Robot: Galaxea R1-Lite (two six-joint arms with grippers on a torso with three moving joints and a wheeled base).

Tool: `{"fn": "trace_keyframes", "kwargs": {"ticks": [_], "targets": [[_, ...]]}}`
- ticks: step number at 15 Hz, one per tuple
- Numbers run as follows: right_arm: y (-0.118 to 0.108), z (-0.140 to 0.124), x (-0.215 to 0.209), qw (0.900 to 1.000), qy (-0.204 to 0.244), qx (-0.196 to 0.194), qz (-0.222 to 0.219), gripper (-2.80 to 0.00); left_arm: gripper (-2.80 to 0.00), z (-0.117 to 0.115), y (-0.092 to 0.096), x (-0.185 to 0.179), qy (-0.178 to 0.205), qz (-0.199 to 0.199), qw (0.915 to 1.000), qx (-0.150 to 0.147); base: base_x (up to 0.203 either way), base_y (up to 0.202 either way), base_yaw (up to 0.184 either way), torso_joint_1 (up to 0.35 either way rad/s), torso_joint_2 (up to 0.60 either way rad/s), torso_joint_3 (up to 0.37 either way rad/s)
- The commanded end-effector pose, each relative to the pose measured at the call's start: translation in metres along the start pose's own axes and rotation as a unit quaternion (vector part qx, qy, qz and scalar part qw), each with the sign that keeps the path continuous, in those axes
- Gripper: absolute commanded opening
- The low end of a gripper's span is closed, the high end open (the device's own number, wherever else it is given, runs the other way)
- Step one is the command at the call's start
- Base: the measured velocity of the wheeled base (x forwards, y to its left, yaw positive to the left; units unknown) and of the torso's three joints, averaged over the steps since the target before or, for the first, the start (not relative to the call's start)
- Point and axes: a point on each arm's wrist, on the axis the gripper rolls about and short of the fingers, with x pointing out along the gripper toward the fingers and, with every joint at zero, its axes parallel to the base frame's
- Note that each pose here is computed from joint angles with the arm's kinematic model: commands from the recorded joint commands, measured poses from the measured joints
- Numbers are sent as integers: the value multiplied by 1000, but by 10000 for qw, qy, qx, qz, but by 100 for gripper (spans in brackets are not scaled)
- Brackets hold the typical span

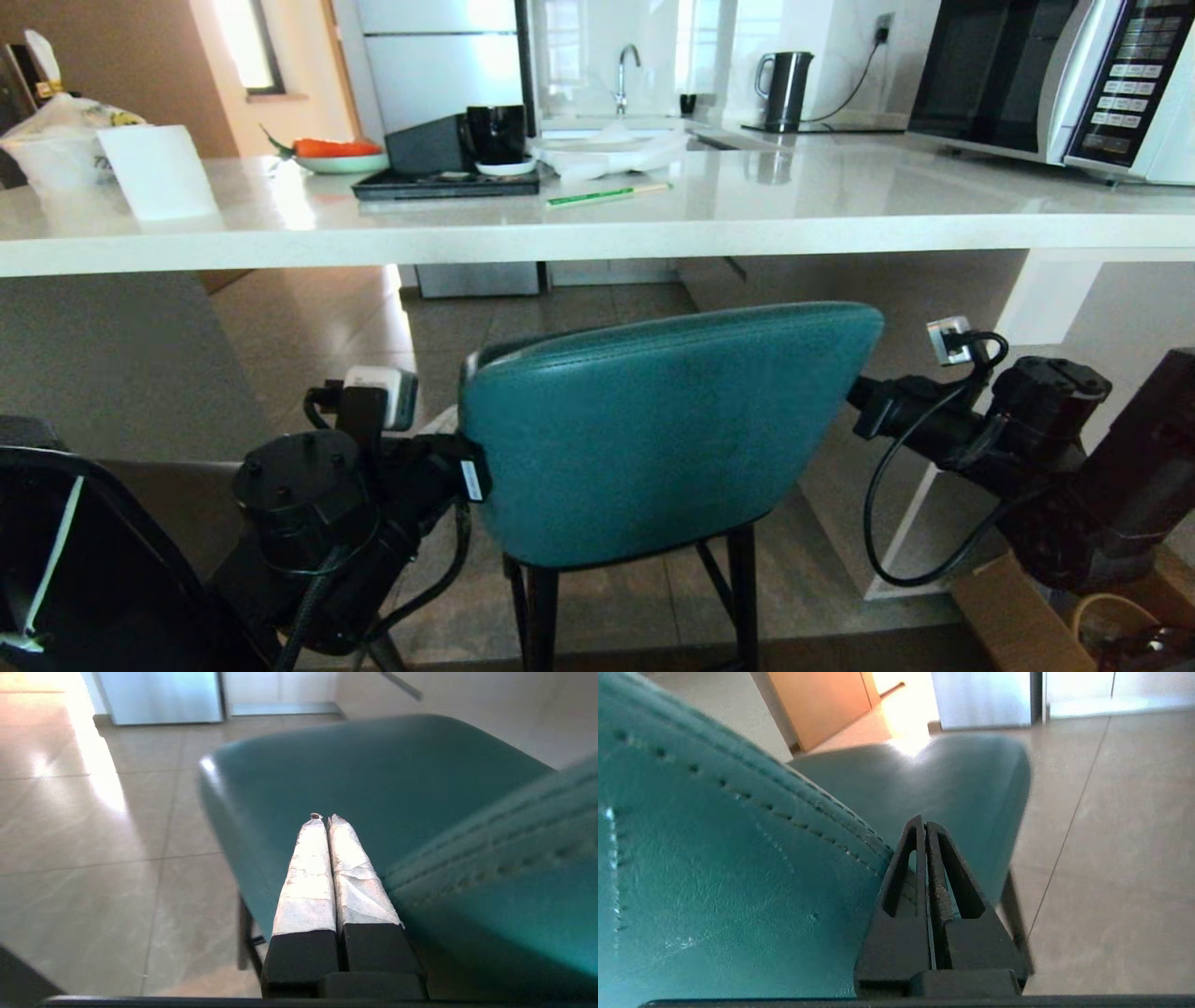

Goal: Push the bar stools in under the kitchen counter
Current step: Pull the blue chair out from under the dining table

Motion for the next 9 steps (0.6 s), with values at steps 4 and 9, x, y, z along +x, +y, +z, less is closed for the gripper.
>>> {"fn": "trace_keyframes", "kwargs": {"ticks": [4,9], "targets": [[45,16,-11,9990,-9,-33,436,-280,-280,6,3,1,-137,-36,9999,-56,0,0,0,0,0,0],[54,11,-21,9999,34,155,27,-280,-280,8,12,3,-126,-415,9990,-86,0,0,0,0,0,0]]}}
